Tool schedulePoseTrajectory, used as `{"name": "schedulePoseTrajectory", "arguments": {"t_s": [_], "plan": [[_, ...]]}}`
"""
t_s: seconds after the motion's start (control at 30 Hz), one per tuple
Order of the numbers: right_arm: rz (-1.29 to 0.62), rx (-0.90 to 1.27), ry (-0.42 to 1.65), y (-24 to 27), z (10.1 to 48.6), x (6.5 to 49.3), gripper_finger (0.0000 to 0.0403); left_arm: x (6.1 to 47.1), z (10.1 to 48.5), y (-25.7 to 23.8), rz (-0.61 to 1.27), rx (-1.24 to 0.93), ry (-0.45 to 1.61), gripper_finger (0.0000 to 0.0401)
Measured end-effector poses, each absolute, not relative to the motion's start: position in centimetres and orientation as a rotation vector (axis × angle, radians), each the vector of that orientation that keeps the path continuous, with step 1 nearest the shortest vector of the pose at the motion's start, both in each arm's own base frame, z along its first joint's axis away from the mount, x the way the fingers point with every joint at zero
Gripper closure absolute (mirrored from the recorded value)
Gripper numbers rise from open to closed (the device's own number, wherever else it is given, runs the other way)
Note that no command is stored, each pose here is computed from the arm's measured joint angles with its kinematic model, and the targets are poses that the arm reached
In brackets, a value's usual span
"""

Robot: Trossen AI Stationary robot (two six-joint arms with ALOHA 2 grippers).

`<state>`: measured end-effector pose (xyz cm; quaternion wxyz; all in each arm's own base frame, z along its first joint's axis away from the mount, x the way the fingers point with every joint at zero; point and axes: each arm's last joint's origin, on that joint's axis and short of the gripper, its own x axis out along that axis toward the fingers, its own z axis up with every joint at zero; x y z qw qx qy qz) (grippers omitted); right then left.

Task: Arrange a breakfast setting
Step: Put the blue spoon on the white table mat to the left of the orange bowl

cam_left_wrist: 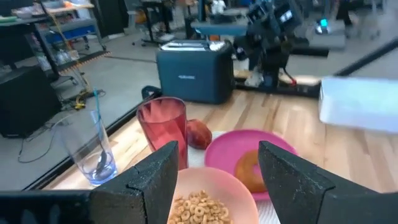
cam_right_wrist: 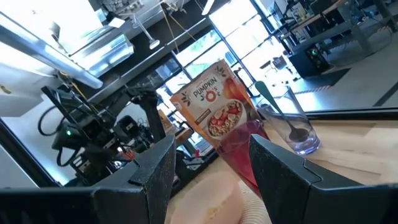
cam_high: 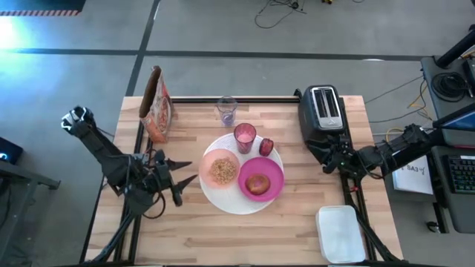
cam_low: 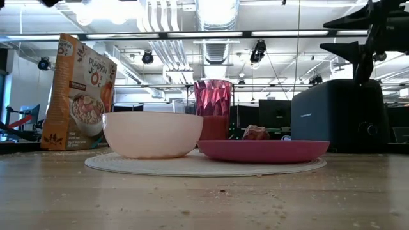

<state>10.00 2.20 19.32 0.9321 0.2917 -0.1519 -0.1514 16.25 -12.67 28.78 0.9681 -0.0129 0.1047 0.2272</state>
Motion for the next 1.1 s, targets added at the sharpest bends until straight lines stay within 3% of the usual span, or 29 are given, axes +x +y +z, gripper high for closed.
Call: {"name": "schedulePoseTrajectory", "arguments": {"t_s": [0.47, 1.1], "plan": [[-0.311, 0.592, -0.304, 2.2, 19.2, 10.1, 0.0211, 20.0, 30.8, -6.0, 0.509, 0.072, 0.45, 0.0197], [-0.311, 0.592, -0.303, 2.2, 19.2, 10.1, 0.0211, 28.2, 28.5, 3.7, 0.509, 0.148, 0.432, 0.0197]]}}
